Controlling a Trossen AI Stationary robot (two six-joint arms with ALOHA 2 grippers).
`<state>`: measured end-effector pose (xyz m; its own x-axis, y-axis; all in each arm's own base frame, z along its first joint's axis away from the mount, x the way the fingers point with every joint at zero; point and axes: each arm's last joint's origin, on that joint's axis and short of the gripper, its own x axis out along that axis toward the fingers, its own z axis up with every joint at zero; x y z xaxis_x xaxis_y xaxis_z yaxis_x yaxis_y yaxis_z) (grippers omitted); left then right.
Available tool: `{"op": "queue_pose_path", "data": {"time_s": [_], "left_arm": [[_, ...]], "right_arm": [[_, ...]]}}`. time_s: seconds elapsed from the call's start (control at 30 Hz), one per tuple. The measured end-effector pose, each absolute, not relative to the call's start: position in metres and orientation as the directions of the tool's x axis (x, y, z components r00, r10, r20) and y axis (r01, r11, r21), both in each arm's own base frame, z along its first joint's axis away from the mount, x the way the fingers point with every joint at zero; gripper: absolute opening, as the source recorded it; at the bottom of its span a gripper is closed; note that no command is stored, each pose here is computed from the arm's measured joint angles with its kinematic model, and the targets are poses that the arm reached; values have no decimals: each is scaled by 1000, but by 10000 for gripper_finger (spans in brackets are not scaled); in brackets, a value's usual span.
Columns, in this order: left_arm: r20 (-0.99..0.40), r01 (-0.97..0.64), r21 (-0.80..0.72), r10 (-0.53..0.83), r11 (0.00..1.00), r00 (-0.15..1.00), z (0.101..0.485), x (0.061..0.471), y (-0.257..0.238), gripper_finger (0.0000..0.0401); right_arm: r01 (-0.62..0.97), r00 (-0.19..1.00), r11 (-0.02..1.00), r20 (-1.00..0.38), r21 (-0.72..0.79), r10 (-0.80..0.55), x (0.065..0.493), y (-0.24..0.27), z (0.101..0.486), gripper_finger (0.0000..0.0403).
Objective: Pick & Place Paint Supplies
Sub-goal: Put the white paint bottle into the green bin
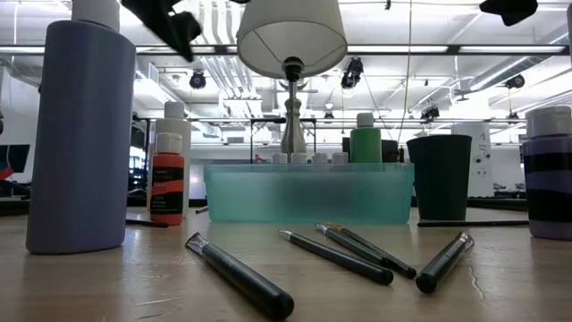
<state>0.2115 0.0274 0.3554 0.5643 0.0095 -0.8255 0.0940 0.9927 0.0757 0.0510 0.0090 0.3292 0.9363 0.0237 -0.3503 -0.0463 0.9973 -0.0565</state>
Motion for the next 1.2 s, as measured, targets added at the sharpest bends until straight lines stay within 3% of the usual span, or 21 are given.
{"op": "queue_pose_path", "data": {"time_s": [0.23, 0.57, 1.2], "left_arm": [[-845, 34, 27, 5, 999, 534, 330, 191, 25, 229], [-854, 8, 9, 4, 1000, 520, 302, 196, 25, 229], [-821, -48, 70, 85, 996, 565, 298, 202, 30, 229]], "right_arm": [[-47, 936, 997, -350, -58, 24, 51, 9, 329, 364], [-47, 936, 997, -350, -57, 24, 51, 9, 329, 364], [-47, 936, 997, -350, -56, 24, 51, 9, 329, 364]]}}
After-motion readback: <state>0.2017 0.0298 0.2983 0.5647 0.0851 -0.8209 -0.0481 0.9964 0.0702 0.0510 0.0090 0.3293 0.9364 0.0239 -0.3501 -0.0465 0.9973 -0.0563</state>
